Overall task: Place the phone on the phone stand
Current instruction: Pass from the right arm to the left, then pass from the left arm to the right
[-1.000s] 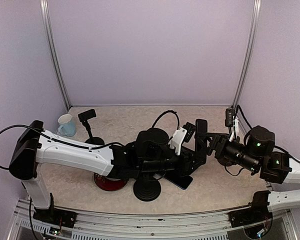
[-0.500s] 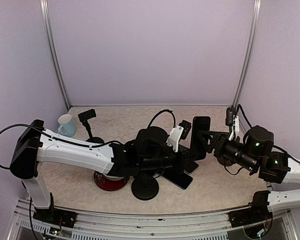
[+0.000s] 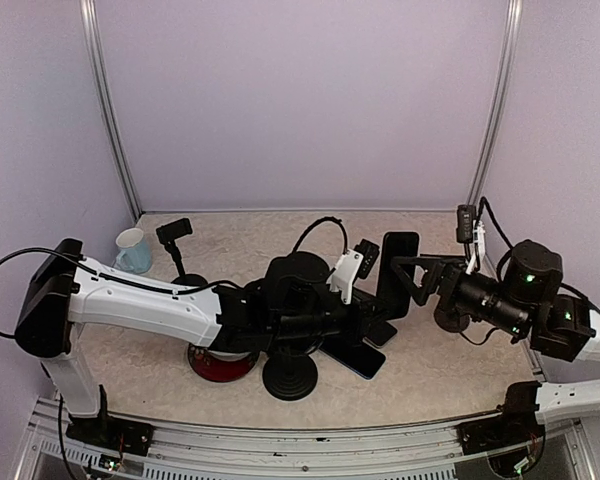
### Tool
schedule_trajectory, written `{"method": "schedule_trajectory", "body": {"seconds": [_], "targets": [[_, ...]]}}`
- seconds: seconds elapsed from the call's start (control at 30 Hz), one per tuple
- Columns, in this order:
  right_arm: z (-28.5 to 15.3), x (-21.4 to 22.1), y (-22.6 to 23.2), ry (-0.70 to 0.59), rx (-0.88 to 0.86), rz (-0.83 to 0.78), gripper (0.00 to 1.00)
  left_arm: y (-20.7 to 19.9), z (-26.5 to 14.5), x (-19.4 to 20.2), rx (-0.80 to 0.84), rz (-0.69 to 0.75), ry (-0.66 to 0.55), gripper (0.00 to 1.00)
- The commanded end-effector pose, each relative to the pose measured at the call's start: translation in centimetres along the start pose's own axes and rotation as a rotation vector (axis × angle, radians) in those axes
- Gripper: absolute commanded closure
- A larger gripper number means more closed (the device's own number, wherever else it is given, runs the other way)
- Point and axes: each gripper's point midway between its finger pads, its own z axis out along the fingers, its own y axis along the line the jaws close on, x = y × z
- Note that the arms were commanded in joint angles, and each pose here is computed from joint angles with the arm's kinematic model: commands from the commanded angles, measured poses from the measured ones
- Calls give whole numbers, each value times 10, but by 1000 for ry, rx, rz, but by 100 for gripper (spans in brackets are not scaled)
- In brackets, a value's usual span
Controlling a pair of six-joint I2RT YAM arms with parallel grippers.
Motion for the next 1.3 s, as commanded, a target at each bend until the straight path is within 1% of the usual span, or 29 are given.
{"method": "schedule_trajectory", "body": {"seconds": [0.0, 0.17, 0.33, 0.37, 0.43, 0.57, 0.67, 0.77, 0.97, 1.13, 1.27], "targets": [[-25, -31, 7, -52, 0, -47, 0, -16, -21, -34, 55, 59, -76, 100], [-48, -51, 8, -95, -2, -80, 0, -25, -31, -39, 100, 119, -77, 100], [-51, -48, 8, -62, 3, -131, 0, -44, -43, -44, 191, 167, -77, 100], [-50, -46, 11, -49, -11, -135, 0, -49, -45, -44, 214, 177, -73, 100], [-44, -39, 22, -12, -68, -192, 0, -56, -50, -43, 252, 196, -62, 100], [-29, -15, 48, 96, -211, -259, 0, -64, -59, -38, 304, 218, -45, 100], [-21, 0, 63, 153, -297, -274, 0, -69, -64, -34, 338, 222, -32, 100], [-19, 1, 71, 144, -342, -272, 0, -71, -66, -28, 361, 219, -12, 100], [-28, -12, 86, 103, -412, -289, 1, -71, -69, -14, 380, 217, 37, 100], [-27, -4, 92, 147, -451, -301, 3, -73, -72, -8, 405, 217, 53, 100], [-26, 4, 99, 171, -501, -302, 10, -76, -71, -4, 427, 214, 67, 100]]}}
